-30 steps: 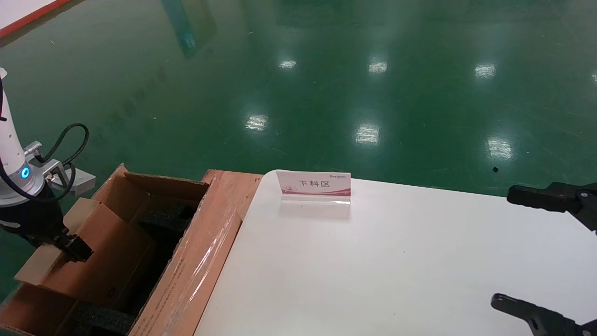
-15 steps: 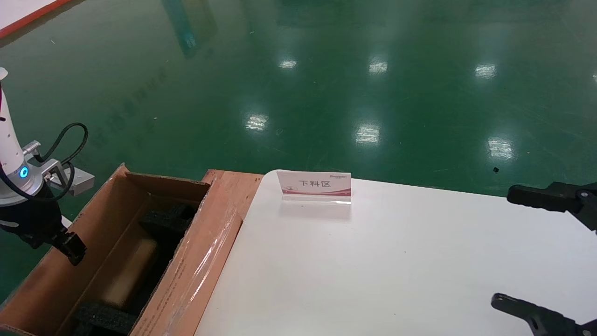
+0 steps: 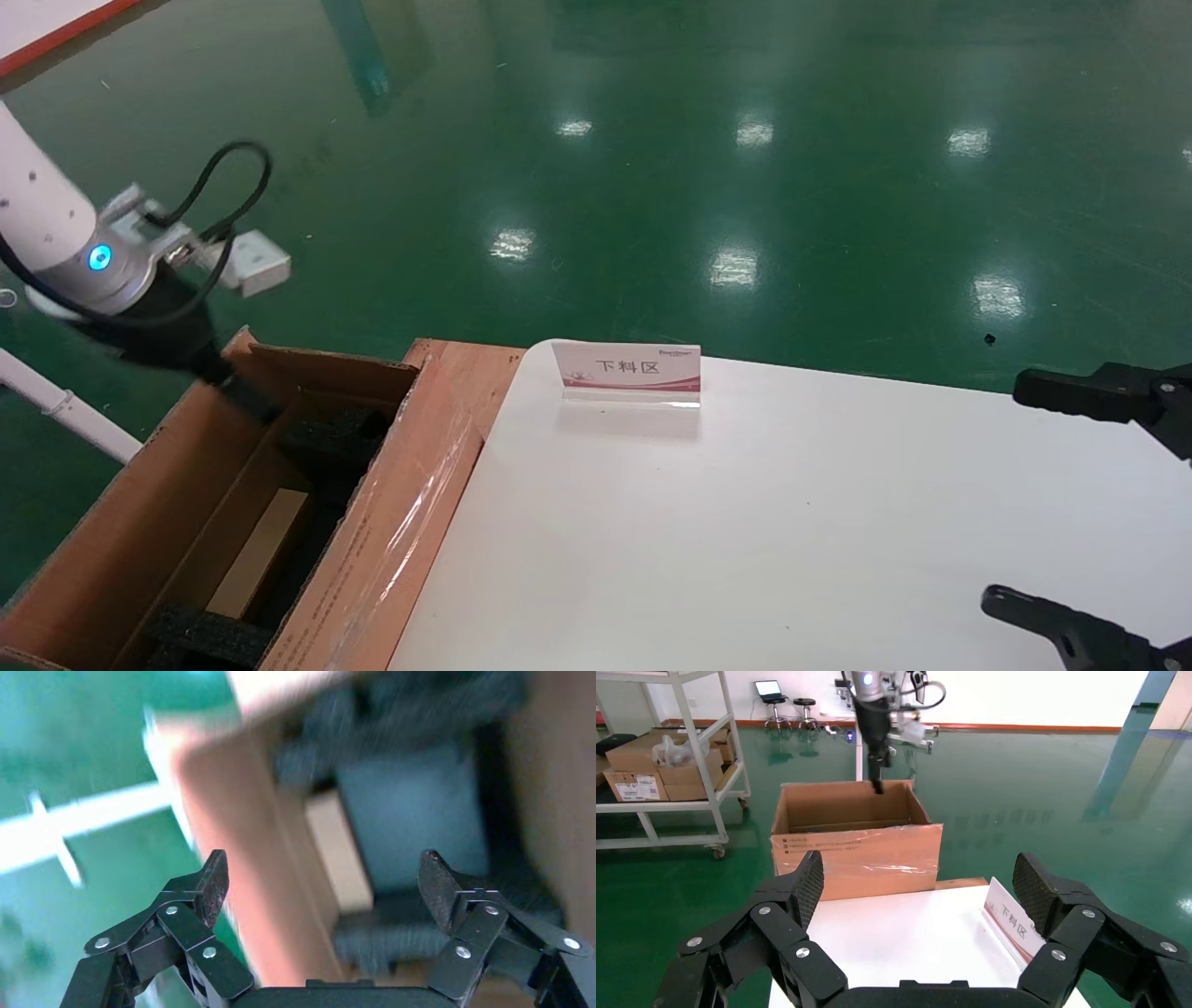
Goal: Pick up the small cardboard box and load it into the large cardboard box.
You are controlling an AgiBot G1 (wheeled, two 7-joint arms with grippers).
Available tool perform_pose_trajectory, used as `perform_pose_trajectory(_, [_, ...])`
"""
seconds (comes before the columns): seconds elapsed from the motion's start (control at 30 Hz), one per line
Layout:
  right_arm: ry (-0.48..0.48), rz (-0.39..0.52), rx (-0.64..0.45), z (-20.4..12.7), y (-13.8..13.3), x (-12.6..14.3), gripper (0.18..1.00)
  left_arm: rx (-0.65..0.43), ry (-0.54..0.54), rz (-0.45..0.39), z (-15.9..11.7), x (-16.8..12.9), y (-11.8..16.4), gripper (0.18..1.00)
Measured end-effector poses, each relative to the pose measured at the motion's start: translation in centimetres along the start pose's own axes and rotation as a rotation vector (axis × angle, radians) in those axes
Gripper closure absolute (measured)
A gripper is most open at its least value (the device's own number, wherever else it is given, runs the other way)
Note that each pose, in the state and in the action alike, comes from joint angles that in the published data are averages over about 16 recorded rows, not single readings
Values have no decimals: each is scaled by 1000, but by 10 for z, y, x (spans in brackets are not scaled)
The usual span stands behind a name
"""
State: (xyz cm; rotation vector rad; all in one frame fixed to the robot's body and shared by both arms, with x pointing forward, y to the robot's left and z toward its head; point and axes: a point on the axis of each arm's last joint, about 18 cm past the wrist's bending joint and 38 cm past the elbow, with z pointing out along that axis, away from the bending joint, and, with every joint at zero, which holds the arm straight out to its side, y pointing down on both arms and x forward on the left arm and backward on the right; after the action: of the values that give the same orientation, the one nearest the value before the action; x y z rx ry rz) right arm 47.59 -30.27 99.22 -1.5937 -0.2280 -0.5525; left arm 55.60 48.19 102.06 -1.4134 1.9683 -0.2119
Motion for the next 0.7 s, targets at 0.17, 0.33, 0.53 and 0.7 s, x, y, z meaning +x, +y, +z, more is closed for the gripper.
perform_pose_trajectory(0.17, [0, 0, 0, 0, 0, 0, 178, 172, 44, 107, -29, 20, -31, 211])
perform_pose_trajectory(0.33, [0, 0, 0, 0, 0, 0, 178, 286, 75, 183, -51, 39, -51, 191])
perform_pose_trajectory(0.53, [0, 0, 0, 0, 0, 0, 178, 346, 118, 249, -61, 60, -63, 184])
perform_pose_trajectory(0.7, [1, 0, 0, 0, 0, 0, 178, 363, 180, 304, -59, 82, -72, 184])
